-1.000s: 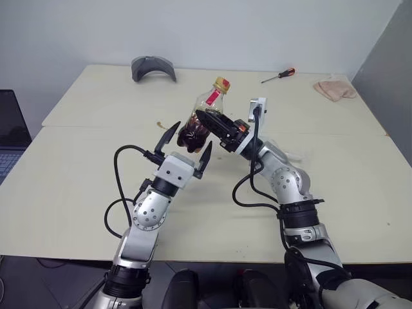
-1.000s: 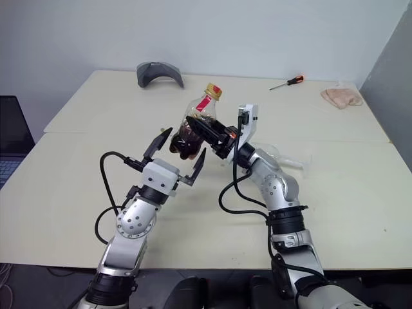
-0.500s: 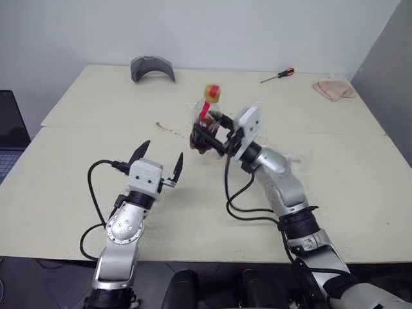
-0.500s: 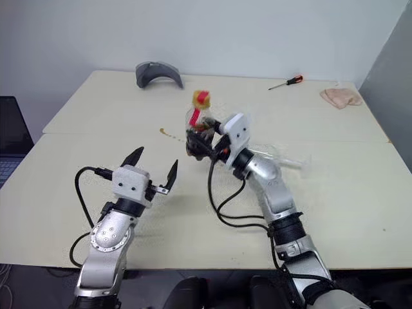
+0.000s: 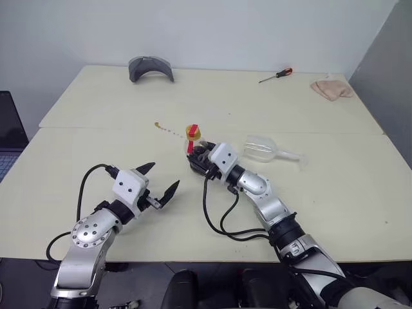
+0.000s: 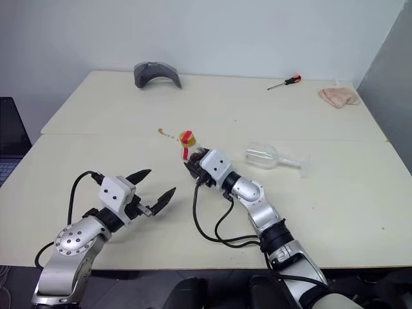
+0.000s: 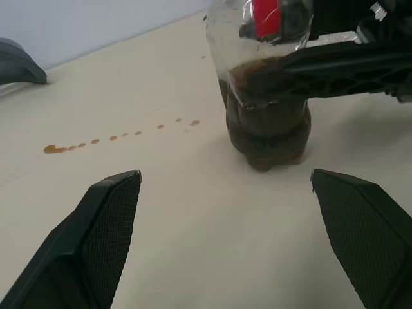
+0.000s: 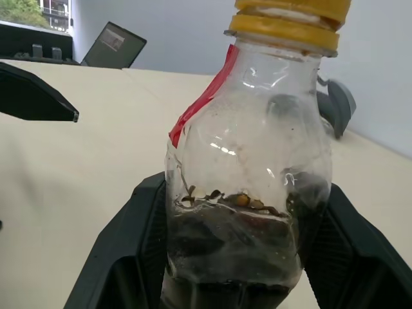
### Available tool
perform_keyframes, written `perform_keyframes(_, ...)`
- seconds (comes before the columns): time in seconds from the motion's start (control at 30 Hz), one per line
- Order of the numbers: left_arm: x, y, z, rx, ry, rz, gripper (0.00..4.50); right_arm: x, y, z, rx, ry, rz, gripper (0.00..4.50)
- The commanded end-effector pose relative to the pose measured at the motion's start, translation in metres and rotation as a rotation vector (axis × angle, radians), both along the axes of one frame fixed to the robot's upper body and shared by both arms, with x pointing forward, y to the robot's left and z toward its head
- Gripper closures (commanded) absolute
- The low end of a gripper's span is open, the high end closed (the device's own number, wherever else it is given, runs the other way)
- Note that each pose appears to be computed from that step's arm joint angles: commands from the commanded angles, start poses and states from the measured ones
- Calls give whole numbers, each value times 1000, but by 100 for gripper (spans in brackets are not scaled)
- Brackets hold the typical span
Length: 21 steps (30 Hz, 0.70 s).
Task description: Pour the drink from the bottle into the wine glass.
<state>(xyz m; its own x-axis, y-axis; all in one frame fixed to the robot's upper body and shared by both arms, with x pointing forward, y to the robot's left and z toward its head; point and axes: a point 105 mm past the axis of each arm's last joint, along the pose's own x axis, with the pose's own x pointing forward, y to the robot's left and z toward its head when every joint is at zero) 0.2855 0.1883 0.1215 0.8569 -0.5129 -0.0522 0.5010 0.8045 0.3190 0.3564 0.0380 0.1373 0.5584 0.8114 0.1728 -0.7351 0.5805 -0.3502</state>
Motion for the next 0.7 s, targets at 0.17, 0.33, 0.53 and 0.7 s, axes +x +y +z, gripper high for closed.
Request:
perform_keyframes(0.17, 0, -12, 17, 10, -58, -56, 0, -10, 7, 21, 119, 7, 115, 205)
perform_keyframes(0.33, 4, -14, 20, 14, -70, -66, 0, -15, 6, 22, 118, 15, 154, 5)
perform_keyframes(0.53, 9, -15, 22, 16, -76, -78, 0, -22, -3, 17, 67, 53, 190, 5)
perform_keyframes(0.7, 16, -18, 23, 0, -61, -116, 0, -43, -37, 17, -48, 141, 274, 5)
